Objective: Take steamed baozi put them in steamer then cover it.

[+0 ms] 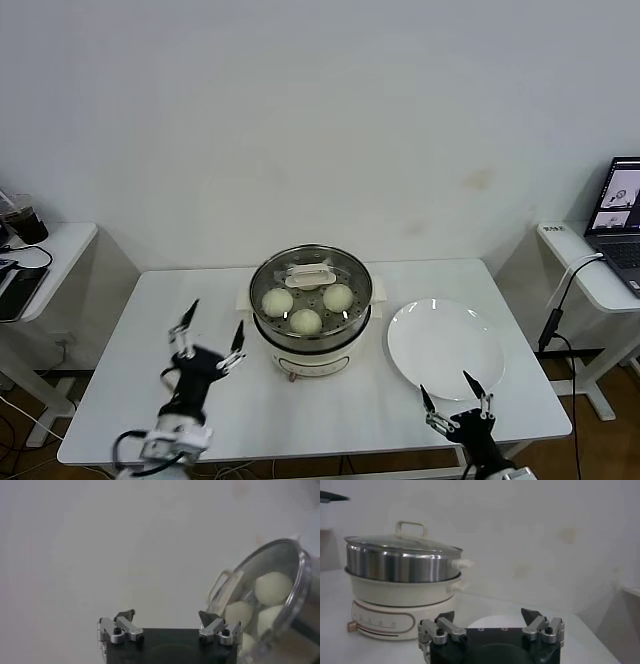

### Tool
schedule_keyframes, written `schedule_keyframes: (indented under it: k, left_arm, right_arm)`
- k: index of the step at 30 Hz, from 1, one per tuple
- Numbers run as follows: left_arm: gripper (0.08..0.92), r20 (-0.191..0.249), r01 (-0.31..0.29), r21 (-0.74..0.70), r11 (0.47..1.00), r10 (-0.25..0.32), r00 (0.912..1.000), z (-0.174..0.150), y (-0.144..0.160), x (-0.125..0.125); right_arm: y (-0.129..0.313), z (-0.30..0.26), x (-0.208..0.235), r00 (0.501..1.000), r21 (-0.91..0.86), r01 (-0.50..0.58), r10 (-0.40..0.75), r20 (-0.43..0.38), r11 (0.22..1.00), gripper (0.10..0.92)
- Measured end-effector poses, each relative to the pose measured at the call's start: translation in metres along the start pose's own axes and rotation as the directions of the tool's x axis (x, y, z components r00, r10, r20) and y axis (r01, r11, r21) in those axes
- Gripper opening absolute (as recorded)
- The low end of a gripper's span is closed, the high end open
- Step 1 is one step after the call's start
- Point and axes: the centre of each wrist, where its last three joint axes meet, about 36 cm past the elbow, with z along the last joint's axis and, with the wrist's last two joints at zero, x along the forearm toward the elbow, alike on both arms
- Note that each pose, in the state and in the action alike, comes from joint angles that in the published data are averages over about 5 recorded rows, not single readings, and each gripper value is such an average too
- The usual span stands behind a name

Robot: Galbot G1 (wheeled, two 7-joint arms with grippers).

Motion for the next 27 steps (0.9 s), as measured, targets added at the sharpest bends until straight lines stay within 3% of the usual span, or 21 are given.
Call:
schedule_keyframes:
  k: [5,11,18,27]
  left_arm:
    - [0.823,-0.056,0.033,0.240,0.970,-0.020,0.9982,0.022,0.005,0.030]
    - [0.823,-0.124,0.107,0.400,0.910,-0.062,0.9903,0.044,0.006,0.052]
    - [0.823,-0.191,0.165,0.482,0.861,-0.080,0.9784,0.062,0.003,0.068]
    - [0.823,-0.253,0.184,0.514,0.838,-0.057,0.9659,0.074,0.002,0.086]
  right_arm:
    - [0.000,-0.002,0.006,1.000,-0.007,0.001,-0.001,-0.003,1.000,0.823]
    - [0.004,-0.003,0.012,1.000,-0.016,0.006,-0.006,-0.015,1.000,0.823]
    - [0.011,-0.003,0.019,0.999,-0.026,0.020,-0.021,-0.041,0.999,0.823]
    - [0.020,-0.006,0.023,0.998,-0.043,0.047,-0.050,-0.050,0.998,0.823]
